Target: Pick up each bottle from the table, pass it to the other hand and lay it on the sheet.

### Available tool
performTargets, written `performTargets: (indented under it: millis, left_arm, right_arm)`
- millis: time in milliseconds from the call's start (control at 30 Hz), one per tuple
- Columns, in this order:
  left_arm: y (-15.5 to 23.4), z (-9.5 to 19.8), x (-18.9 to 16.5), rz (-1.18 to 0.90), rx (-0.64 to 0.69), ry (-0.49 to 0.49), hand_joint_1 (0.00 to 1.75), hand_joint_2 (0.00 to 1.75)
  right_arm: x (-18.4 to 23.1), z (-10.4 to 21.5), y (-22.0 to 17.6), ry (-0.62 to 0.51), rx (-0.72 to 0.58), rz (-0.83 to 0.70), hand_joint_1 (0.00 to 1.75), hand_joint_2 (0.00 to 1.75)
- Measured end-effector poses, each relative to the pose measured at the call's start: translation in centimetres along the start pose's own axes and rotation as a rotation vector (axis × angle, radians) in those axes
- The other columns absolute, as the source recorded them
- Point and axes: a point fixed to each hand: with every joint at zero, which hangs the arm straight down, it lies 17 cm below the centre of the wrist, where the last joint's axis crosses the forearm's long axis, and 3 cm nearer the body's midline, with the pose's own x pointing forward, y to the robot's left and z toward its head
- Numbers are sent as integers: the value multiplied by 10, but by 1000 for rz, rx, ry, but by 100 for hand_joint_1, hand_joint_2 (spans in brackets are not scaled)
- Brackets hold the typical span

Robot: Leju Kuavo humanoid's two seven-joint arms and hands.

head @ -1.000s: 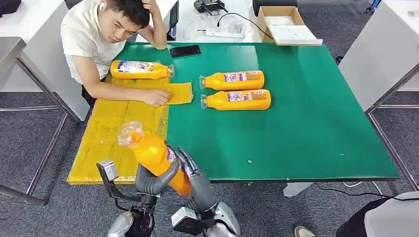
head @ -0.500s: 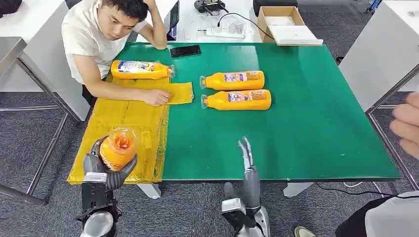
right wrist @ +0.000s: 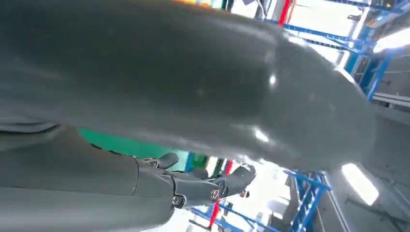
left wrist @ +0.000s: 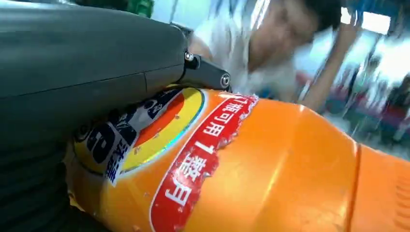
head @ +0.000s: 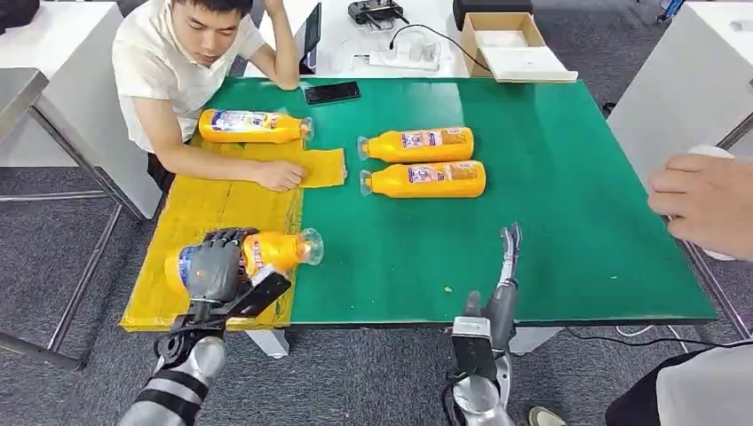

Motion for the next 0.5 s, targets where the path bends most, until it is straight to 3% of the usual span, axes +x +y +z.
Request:
performTargets:
  millis: [267,300,333,500]
  left_arm:
    - [-54,-8,-15,-118,-198,50,175,175]
    - [-57,-10,-17,-127,-217,55,112,175]
    - [-57,-13,-17,-134,-222,55,0,175]
    - [-67,-14,-22,-137,-279,70,0,175]
  right_arm:
    - [-17,14,18,61,44,-10,0,0]
    - [-19,15,20,67,49,-9,0,0]
    - [-21,17,22,71,53,-9,0,0]
    - [-26,22,26,89,66,-6,0,0]
